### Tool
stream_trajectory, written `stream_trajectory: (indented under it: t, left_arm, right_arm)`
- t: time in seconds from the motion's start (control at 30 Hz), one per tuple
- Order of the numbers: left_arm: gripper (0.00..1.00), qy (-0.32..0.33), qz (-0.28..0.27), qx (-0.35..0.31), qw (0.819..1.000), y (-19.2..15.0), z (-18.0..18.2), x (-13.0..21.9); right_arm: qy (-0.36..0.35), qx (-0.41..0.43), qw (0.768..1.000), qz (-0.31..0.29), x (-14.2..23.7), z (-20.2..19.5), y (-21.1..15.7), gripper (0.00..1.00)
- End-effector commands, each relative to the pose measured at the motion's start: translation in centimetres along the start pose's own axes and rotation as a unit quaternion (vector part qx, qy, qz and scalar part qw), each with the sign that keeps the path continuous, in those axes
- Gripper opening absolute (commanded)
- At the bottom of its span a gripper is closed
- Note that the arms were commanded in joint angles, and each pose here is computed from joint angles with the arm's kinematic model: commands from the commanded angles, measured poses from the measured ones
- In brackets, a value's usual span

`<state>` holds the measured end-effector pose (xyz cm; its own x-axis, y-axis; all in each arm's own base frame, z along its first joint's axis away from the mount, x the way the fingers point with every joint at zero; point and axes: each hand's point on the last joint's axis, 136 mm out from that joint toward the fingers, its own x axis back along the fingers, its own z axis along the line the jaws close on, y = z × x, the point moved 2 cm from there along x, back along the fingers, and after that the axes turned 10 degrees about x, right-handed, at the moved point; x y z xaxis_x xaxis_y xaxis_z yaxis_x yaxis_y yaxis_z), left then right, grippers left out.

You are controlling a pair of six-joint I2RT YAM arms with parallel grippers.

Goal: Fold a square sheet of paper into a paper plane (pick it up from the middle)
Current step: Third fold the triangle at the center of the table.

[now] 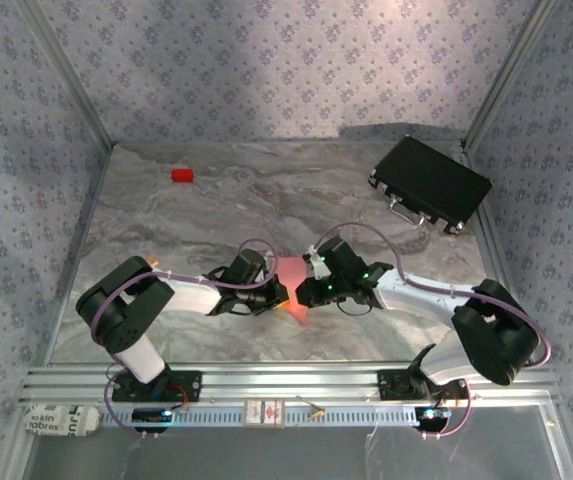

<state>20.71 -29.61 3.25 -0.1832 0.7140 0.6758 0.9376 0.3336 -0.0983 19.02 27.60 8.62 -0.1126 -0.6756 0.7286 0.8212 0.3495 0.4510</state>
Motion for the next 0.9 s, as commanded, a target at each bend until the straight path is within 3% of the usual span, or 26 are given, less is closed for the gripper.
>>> stream_trajectory:
  t: [0.0, 0.5, 0.87]
  left_arm:
    - [0.00, 0.036, -0.005, -0.001, 0.999, -0.1, 1.9, -0.3]
    - [0.00, 0.036, -0.005, 0.000, 0.999, -0.1, 1.9, -0.3]
    - [0.00, 0.041, -0.003, -0.001, 0.999, -0.1, 2.1, -0.5]
  right_arm:
    - [0.020, 0.004, 0.999, 0.038, -1.0, 1.7, -0.9, 0.07]
    - [-0.058, -0.001, 0.994, 0.090, -4.7, 0.1, -2.5, 0.04]
    - [-0.024, -0.023, 0.996, 0.087, -4.9, -0.2, -4.0, 0.04]
